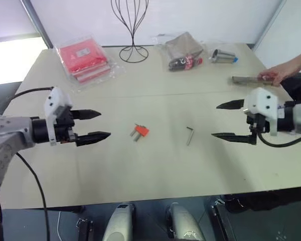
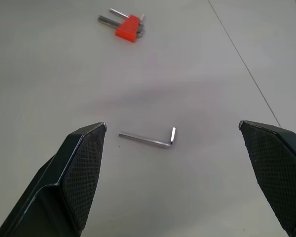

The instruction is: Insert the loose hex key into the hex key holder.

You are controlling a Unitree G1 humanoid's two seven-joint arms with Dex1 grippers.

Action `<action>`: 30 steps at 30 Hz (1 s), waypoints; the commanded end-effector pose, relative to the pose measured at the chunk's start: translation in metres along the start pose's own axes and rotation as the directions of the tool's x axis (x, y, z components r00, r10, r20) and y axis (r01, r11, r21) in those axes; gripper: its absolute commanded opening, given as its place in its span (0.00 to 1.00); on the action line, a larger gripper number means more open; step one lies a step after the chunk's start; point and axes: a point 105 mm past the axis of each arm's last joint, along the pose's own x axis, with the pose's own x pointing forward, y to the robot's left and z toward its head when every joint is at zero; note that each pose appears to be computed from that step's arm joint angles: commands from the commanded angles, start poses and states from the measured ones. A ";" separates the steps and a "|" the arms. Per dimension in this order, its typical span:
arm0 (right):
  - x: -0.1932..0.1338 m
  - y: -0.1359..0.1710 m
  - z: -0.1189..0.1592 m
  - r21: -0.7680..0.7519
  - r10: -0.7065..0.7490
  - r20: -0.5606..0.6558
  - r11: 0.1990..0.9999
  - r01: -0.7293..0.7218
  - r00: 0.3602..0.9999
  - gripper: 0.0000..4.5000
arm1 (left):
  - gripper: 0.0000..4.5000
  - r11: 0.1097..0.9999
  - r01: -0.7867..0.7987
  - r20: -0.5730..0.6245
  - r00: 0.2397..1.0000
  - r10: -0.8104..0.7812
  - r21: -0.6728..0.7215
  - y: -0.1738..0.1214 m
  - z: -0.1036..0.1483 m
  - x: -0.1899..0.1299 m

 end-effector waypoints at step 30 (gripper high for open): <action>0.017 0.004 0.023 -0.048 0.005 0.087 0.999 0.000 0.996 1.00 | 0.98 1.000 0.016 0.063 0.998 -0.016 0.005 -0.007 0.011 0.001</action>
